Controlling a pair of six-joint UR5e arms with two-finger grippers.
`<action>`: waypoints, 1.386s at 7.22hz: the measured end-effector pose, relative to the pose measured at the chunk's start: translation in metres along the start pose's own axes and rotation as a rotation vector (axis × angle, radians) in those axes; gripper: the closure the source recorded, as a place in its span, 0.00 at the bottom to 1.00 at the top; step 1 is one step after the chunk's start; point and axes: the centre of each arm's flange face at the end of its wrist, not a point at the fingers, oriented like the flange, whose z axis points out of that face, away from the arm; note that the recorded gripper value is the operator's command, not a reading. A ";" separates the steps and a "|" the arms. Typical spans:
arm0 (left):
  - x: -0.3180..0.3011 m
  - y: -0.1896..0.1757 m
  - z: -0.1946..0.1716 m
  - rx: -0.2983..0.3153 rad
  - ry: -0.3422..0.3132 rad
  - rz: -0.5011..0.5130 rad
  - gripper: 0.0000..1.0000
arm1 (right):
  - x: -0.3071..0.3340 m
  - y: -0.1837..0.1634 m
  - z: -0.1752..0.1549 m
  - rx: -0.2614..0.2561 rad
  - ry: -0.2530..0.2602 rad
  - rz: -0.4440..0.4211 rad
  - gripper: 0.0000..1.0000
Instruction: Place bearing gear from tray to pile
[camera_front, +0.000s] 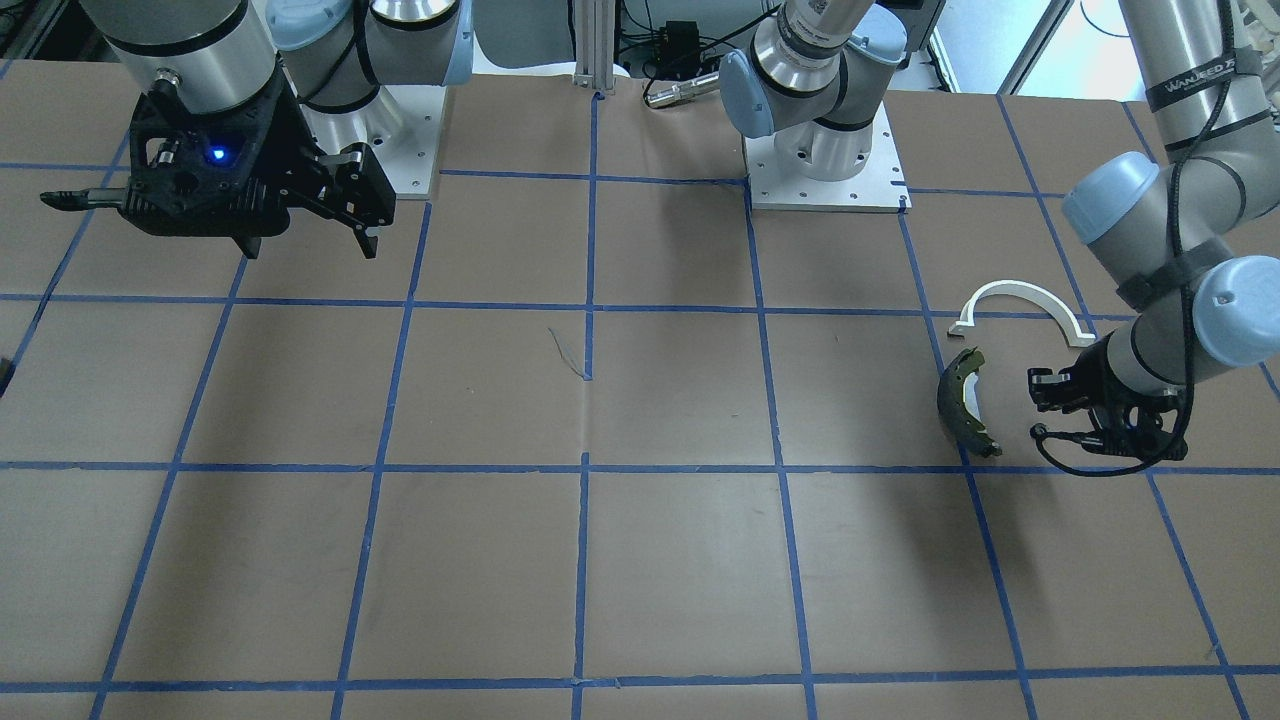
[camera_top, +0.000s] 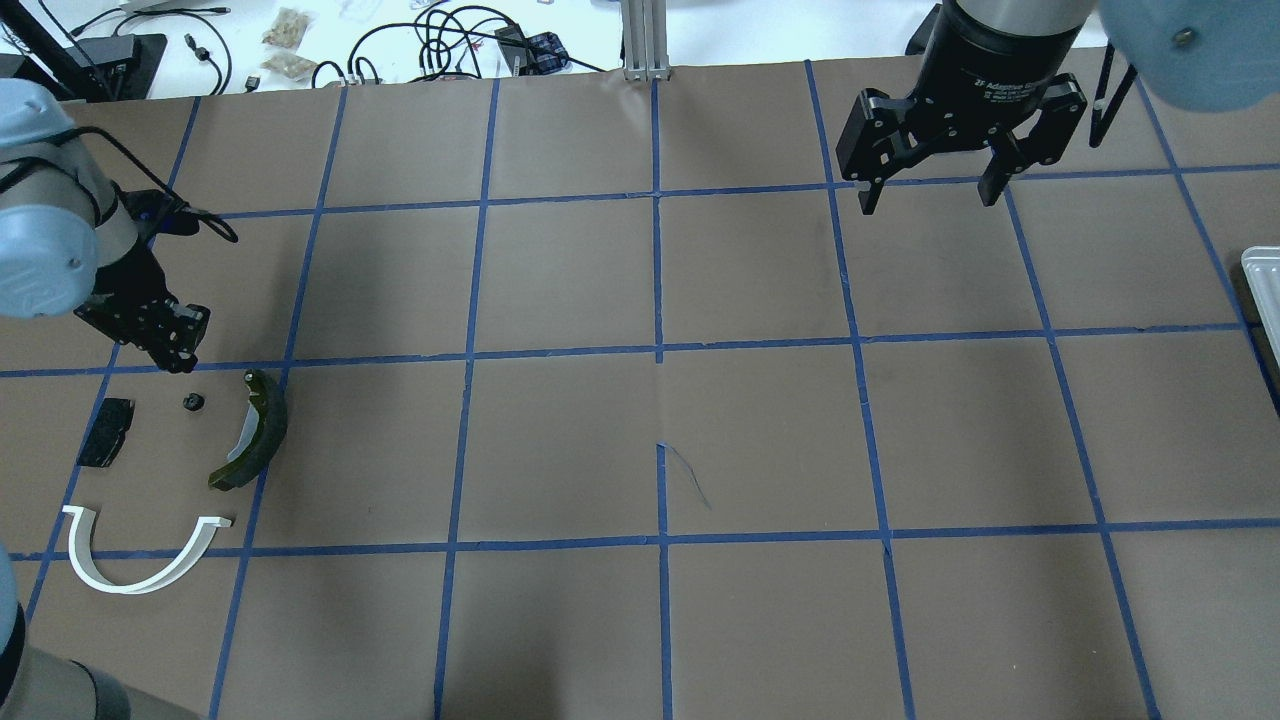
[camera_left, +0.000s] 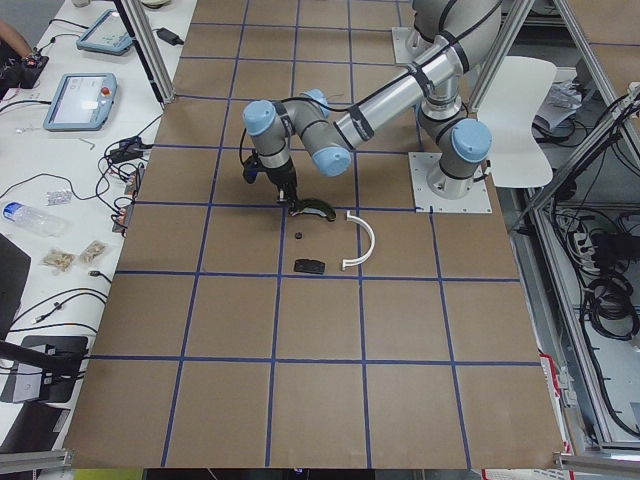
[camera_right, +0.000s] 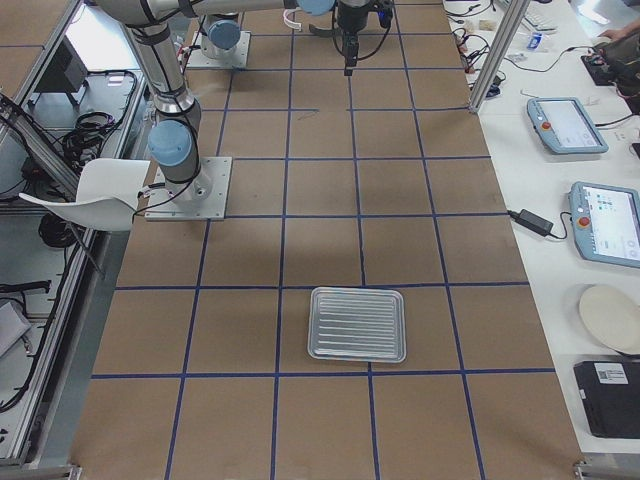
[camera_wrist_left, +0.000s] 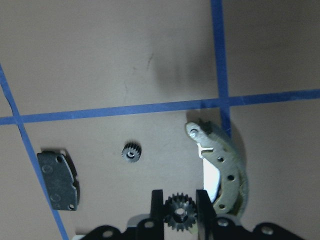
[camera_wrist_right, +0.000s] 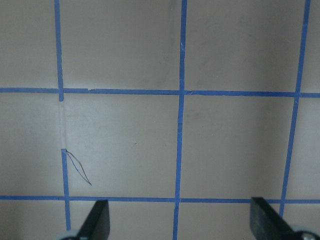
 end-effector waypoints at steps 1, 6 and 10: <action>-0.003 0.012 0.027 0.042 -0.003 -0.008 1.00 | 0.000 0.000 0.001 -0.001 0.000 0.000 0.00; 0.007 0.020 0.064 0.129 0.070 -0.019 1.00 | 0.000 0.000 0.001 -0.003 0.002 0.000 0.00; 0.001 0.014 0.060 0.171 0.043 -0.025 1.00 | 0.000 0.000 0.001 -0.004 0.002 0.000 0.00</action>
